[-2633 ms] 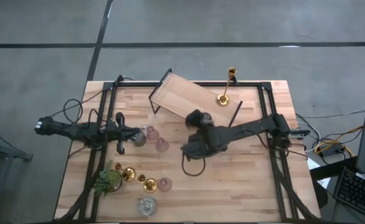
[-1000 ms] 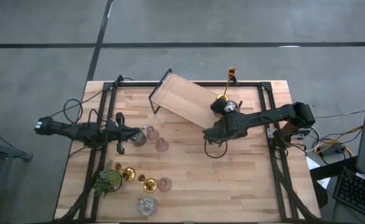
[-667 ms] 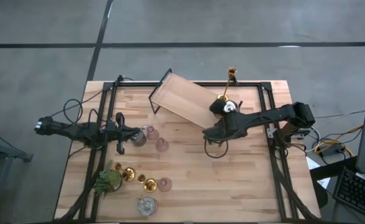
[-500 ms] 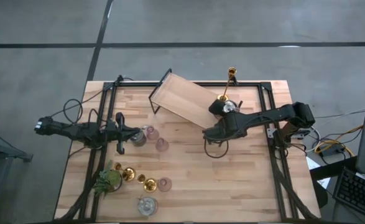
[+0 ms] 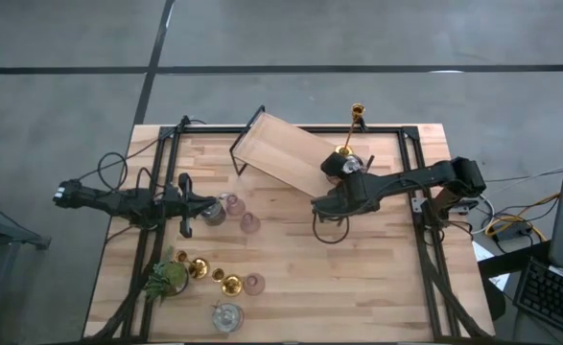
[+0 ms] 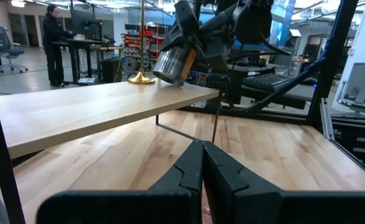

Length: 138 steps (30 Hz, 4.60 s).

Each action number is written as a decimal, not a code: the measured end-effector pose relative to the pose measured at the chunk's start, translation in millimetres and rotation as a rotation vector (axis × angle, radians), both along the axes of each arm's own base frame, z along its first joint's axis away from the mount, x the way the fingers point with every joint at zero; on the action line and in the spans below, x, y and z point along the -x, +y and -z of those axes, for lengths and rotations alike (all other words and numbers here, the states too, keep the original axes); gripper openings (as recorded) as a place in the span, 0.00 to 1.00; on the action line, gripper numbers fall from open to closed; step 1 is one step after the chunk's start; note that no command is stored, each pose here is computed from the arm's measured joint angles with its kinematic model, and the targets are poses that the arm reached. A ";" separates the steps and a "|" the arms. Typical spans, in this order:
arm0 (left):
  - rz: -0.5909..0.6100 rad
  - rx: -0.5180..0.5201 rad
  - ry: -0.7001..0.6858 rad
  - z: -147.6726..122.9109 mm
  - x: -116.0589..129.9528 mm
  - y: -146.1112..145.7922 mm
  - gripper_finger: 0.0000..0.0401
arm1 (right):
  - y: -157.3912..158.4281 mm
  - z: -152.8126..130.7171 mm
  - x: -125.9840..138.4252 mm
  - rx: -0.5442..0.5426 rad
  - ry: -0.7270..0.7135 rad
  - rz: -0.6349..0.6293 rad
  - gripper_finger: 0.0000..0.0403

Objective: Pick & Place candle stick holders
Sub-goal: Put the bottom right silver scented candle on the shelf

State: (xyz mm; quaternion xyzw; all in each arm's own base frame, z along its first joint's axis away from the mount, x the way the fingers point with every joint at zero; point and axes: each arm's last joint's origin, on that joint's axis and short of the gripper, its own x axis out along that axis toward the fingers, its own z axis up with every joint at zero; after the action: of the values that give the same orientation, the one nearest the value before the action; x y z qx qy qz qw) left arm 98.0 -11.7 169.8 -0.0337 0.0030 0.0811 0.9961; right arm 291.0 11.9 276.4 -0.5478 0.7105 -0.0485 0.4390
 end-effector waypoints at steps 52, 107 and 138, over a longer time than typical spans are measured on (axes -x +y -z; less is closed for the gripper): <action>0.000 0.000 0.000 0.0 0.0 0.0 0.03 | -0.5 0.5 -0.9 -0.008 0.145 -0.104 0.91; 0.000 0.000 0.000 0.0 0.0 0.0 0.03 | 0.1 2.7 -10.9 -0.051 0.354 -0.340 0.91; 0.000 0.000 0.000 0.0 0.0 0.0 0.03 | -4.1 3.2 -13.1 -0.044 0.481 -0.431 0.98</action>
State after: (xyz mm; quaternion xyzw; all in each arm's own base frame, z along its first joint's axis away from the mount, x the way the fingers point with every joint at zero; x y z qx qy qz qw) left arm 98.0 -11.7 169.8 -0.0338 0.0028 0.0811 0.9961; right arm 304.1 7.9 273.2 -0.6720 0.6624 0.1918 0.2701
